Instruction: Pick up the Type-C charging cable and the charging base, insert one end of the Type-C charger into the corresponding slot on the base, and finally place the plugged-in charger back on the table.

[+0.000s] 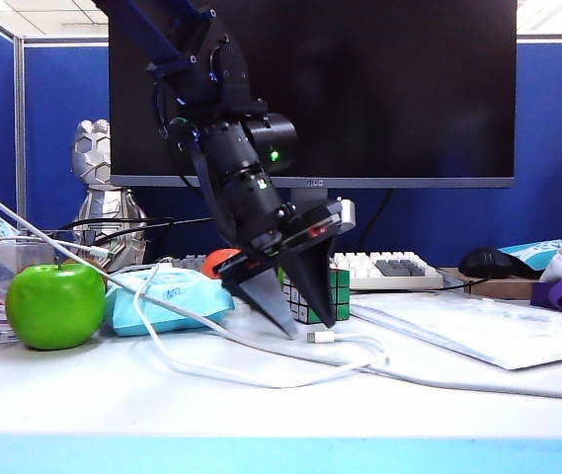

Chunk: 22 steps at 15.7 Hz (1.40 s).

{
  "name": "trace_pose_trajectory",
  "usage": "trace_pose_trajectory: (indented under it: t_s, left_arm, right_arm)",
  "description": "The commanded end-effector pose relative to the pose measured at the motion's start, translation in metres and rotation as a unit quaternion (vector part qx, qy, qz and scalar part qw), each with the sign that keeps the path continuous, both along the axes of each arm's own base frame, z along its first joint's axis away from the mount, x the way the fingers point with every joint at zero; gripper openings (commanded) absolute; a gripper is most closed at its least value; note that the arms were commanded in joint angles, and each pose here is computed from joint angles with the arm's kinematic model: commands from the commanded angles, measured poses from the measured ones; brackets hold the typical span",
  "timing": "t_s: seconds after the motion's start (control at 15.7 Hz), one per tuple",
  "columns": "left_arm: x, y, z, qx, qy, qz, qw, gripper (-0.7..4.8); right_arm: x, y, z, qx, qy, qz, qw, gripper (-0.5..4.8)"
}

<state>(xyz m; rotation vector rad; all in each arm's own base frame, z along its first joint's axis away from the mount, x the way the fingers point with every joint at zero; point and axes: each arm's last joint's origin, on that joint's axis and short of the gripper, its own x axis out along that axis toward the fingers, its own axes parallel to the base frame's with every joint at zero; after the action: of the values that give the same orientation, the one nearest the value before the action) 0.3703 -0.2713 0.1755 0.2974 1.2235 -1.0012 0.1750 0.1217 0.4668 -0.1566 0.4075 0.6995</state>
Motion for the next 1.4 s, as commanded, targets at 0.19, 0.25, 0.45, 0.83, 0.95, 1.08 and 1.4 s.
trace_pose_trajectory:
  t_s: [0.19,0.25,0.45,0.83,0.95,1.08,1.4]
  left_arm:
    - [-0.003,0.002,0.021,-0.001,-0.080,-0.093,0.992,2.78]
    - [-0.004,0.003,0.023,0.006,-0.103,-0.133,0.986,2.78]
    - [-0.006,0.004,0.020,0.018,-0.136,-0.219,0.966,2.78]
    - [-0.010,-0.014,0.022,0.002,-0.192,-0.261,0.946,2.76]
    - [-0.010,-0.018,0.020,0.008,-0.197,-0.262,0.945,2.65]
    - [-0.009,-0.018,0.015,0.010,-0.195,-0.262,0.945,2.63]
    - [-0.006,-0.019,0.007,0.031,-0.196,-0.258,0.945,2.34]
  right_arm:
    - [-0.002,-0.001,0.005,0.009,-0.016,0.001,1.000,-0.05]
    - [-0.002,-0.001,0.005,0.009,-0.016,0.001,1.000,-0.06]
    - [-0.002,-0.001,0.005,0.009,-0.016,0.001,1.000,-0.06]
    - [-0.002,-0.001,0.005,0.009,-0.016,0.001,1.000,-0.05]
    - [-0.002,-0.001,0.005,0.009,-0.016,0.001,1.000,-0.05]
    - [-0.002,-0.001,0.005,0.009,-0.016,0.002,1.000,-0.06]
    - [-0.002,-0.001,0.005,0.008,-0.015,0.001,1.000,-0.05]
